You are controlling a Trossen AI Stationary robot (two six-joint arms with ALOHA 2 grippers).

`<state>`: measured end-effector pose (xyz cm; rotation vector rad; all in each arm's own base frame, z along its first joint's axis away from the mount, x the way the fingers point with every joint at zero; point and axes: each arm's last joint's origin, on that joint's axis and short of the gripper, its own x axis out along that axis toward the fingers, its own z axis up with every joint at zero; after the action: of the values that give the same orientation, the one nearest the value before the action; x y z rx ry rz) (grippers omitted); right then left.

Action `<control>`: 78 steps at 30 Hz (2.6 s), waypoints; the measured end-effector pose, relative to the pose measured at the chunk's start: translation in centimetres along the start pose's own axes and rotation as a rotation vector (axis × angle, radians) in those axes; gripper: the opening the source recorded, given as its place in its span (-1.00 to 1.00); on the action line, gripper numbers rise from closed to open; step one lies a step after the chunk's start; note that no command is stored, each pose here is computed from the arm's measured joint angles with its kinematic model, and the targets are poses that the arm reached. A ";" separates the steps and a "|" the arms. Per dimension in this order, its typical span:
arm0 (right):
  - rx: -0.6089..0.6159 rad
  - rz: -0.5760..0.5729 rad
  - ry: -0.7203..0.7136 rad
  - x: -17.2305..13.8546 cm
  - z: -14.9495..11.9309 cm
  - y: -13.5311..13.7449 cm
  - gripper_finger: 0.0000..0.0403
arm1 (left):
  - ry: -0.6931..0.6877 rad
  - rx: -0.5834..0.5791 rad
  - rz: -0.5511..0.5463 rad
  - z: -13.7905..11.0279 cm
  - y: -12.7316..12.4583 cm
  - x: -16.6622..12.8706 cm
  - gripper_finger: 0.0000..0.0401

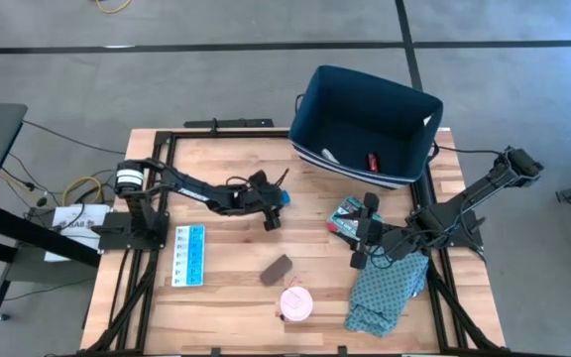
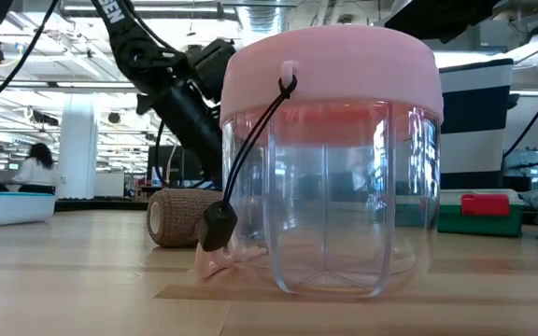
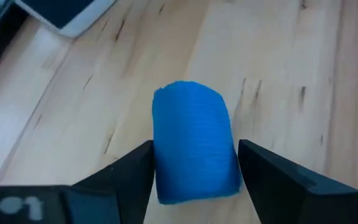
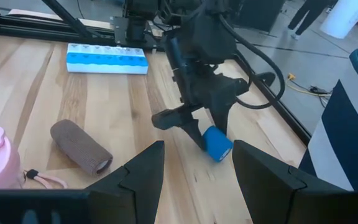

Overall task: Pick & place medical supplies in basket/bin
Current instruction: Put the blue bandage into the white bin

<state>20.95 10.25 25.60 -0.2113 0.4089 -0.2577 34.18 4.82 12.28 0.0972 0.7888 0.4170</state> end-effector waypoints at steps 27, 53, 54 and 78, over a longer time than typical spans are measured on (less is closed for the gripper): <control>-0.003 0.026 0.007 0.1 -0.1 0.1 -0.09 | -0.027 -0.165 -0.170 0.0 1.7 1.4 -0.88; 0.004 0.050 0.012 0.1 -0.1 0.2 -0.09 | -0.041 -0.238 -0.223 0.2 1.5 1.3 -0.18; 0.004 0.050 0.012 0.1 -0.1 0.2 -0.09 | -0.040 -0.238 -0.221 0.2 1.6 1.3 -0.15; 0.025 0.072 0.045 0.0 -0.4 0.2 -0.09 | -0.085 0.139 -0.112 0.5 1.9 1.1 0.24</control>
<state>20.86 10.40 25.13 -0.1660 0.4565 -0.1965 34.65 7.00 12.33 0.1977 0.7353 0.2501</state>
